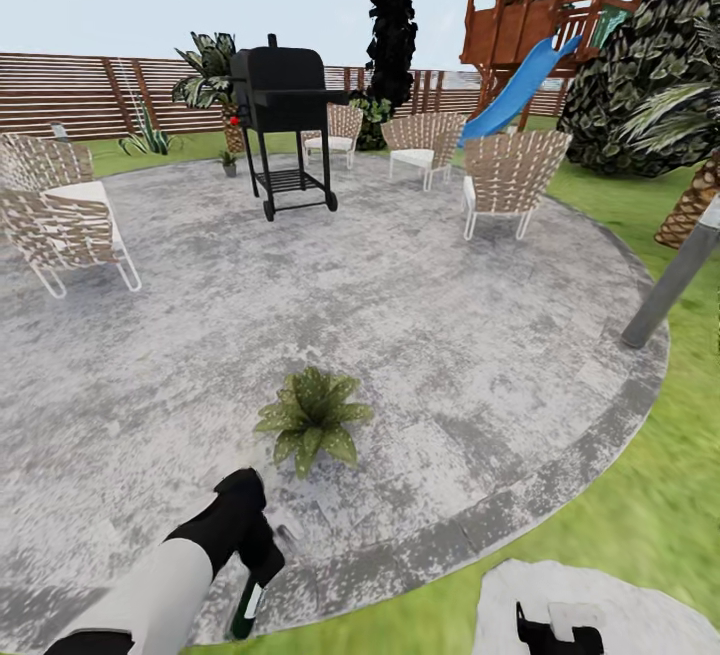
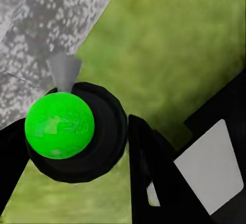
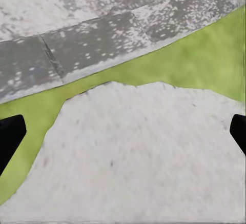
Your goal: Pick up the pesticide atomizer in the garden and spray insectifuge to fully cover both potted plants in the garden.
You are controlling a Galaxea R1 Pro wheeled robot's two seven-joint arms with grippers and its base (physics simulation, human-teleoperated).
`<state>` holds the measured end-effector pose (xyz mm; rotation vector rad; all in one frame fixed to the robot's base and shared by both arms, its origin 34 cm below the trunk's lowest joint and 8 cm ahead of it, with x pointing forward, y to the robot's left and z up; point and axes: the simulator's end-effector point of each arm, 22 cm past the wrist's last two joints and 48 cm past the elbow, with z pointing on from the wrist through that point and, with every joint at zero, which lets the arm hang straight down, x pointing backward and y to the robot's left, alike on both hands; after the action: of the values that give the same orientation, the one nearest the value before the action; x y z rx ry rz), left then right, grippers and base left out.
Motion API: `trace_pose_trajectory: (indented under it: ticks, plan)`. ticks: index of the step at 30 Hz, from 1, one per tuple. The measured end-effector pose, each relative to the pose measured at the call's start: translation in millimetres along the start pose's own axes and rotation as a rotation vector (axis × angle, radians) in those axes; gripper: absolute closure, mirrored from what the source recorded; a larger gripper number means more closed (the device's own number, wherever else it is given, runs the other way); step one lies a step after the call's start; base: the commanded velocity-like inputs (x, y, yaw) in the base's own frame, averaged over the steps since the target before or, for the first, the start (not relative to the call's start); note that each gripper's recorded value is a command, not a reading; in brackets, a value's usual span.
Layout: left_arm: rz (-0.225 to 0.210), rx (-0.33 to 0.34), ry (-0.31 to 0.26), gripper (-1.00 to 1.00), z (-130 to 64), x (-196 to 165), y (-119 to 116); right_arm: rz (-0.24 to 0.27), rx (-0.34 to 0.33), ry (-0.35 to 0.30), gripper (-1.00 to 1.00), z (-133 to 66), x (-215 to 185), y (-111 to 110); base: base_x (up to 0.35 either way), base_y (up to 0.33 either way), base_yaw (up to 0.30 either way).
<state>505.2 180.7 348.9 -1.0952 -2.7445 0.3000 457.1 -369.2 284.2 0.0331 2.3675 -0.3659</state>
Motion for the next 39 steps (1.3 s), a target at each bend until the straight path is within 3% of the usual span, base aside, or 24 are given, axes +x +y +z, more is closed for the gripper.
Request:
trace_pose_trajectory:
  ticks: [3, 5, 7, 10, 13, 17, 19, 23, 25, 27, 28, 32, 34, 36, 39]
  plan:
    - [0.061, 0.013, -0.128, 1.00, -12.1, -29.9, 0.0, -0.053, -0.016, -0.077, -1.00, 8.3, -34.0, -4.9, -0.297, -0.002, 0.000]
    - [0.109, 0.013, -0.185, 1.00, -17.0, -40.2, 2.5, -0.152, -0.131, -0.145, -1.00, 11.8, -63.6, 15.1, -0.284, 0.000, 0.000]
    - [0.175, 0.006, -0.266, 1.00, -26.2, -55.0, 6.3, -0.258, -0.314, -0.182, -1.00, 6.6, -79.4, 49.4, -0.177, 0.000, 0.000]
    - [0.254, -0.003, -0.377, 1.00, -40.4, -72.4, 11.2, -0.320, -0.503, -0.208, -1.00, -3.0, -96.5, 81.0, -0.038, 0.000, 0.000]
    - [0.304, -0.031, -0.410, 1.00, -46.8, -68.8, 26.7, -0.369, -0.640, -0.256, -1.00, -11.4, -127.6, 101.3, -0.004, 0.000, 0.000]
    - [0.434, -0.055, -0.473, 1.00, -53.0, -65.2, 38.1, -0.448, -0.794, -0.300, -1.00, -23.0, -162.5, 125.5, 0.000, 0.000, 0.000]
    - [0.498, -0.027, -0.486, 1.00, -54.4, -57.4, 35.7, -0.575, -0.895, -0.292, -1.00, -31.2, -167.9, 144.3, 0.000, 0.000, 0.000]
    - [0.557, 0.017, -0.488, 1.00, -54.1, -52.8, 24.8, -0.617, -0.929, -0.293, -1.00, -34.9, -170.7, 154.2, 0.000, 0.000, 0.000]
    - [0.567, 0.023, -0.487, 1.00, -53.3, -52.7, 22.3, -0.627, -0.938, -0.293, -1.00, -36.4, -170.0, 157.5, 0.000, 0.000, 0.000]
    - [0.569, 0.045, -0.478, 1.00, -46.7, -50.5, 14.9, -0.677, -0.972, -0.293, -1.00, -42.1, -166.5, 169.3, 0.000, 0.000, 0.000]
    - [0.568, 0.055, -0.473, 1.00, -43.6, -49.0, 12.1, -0.694, -0.984, -0.293, 1.00, -44.1, -165.3, 173.2, 0.000, 0.000, 0.000]
    - [0.561, 0.083, -0.463, 1.00, -35.4, -46.0, 3.2, -0.747, -1.047, -0.306, 1.00, -54.4, -171.4, 191.8, 0.000, 0.000, 0.000]
    - [0.562, 0.090, -0.466, 1.00, -34.3, -49.7, -2.0, -0.740, -1.090, -0.320, 1.00, -65.8, -173.3, 213.2, 0.000, 0.000, 0.000]
    - [0.571, 0.112, -0.478, 1.00, -31.9, -59.7, -18.2, -0.713, -1.145, -0.361, 1.00, -87.5, -182.7, 254.9, 0.000, 0.000, 0.000]
    - [0.577, 0.128, -0.482, 1.00, -28.3, -63.4, -28.4, -0.703, -1.161, -0.373, 1.00, -94.3, -185.9, 267.3, 0.000, 0.000, 0.000]
